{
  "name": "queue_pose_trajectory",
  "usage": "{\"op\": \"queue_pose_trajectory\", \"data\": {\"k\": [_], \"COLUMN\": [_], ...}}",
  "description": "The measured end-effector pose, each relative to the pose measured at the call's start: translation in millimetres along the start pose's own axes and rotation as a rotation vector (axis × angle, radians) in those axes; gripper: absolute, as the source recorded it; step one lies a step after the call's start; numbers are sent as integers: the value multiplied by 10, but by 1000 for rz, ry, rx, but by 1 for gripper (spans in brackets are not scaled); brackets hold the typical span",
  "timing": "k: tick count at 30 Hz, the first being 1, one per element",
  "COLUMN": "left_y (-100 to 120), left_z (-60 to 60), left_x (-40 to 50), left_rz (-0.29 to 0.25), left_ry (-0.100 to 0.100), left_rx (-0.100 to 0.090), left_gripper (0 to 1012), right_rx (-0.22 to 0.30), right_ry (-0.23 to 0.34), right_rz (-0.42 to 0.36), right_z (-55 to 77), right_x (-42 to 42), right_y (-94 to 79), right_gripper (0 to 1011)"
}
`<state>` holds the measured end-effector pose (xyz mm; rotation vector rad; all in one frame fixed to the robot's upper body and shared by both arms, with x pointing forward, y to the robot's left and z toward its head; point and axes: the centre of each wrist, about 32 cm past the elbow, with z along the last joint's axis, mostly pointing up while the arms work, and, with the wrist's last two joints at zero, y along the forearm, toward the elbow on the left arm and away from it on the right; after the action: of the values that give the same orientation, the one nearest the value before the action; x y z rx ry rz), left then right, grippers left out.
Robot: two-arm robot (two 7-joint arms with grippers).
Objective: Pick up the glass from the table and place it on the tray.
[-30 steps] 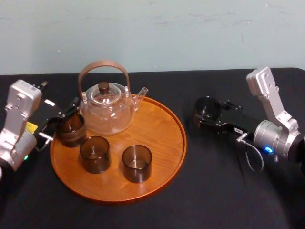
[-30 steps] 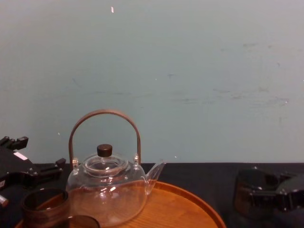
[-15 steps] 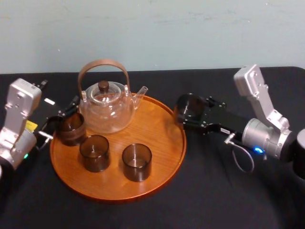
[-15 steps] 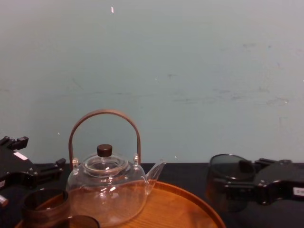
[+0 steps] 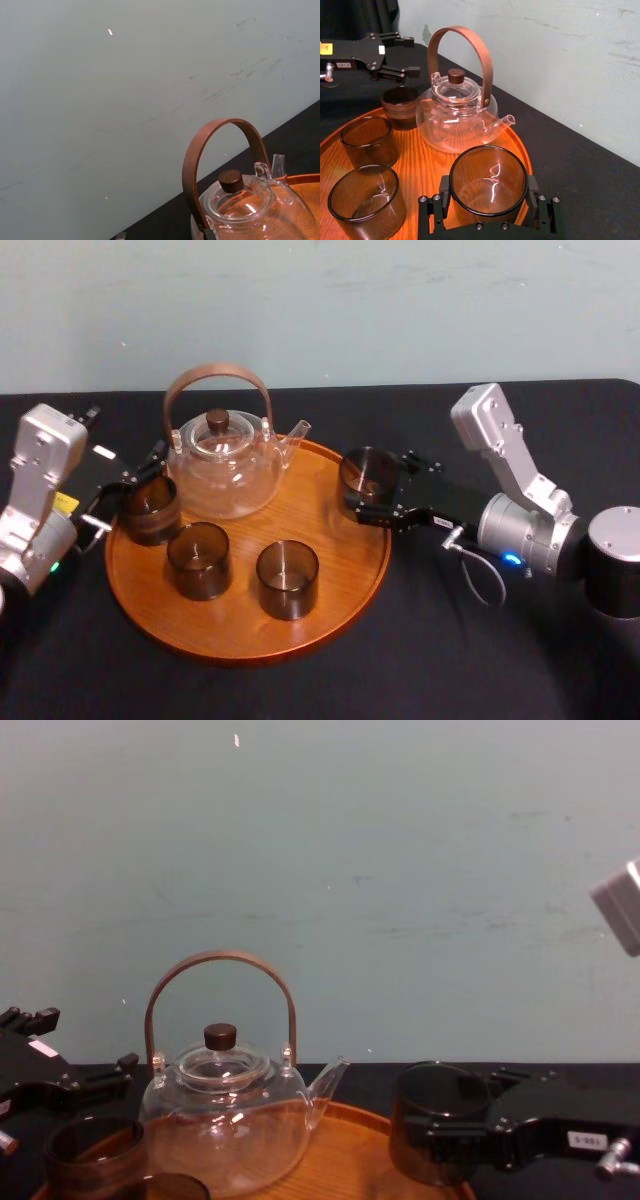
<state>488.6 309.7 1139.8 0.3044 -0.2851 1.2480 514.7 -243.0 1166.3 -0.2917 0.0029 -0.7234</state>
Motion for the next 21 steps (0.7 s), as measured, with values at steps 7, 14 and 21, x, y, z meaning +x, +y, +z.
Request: {"op": "queue_pose_trajectory", "data": {"k": [7,14,21], "left_y": [0,0,0], "left_z": [0,0,0], "left_x": [0,0,0], "left_rz": [0,0,0], "left_ry": [0,0,0], "left_rx": [0,0,0], "left_gripper": [1001,1001,1001], "right_rx": [-5,-8,-20], "right_ry": [-2,-7,-7], "right_rz": [7,19,23], "right_z": [0,7,-13], "right_x": [-18,-57,-86], "right_y": [79,154,227], "right_gripper": [900,900,900]}}
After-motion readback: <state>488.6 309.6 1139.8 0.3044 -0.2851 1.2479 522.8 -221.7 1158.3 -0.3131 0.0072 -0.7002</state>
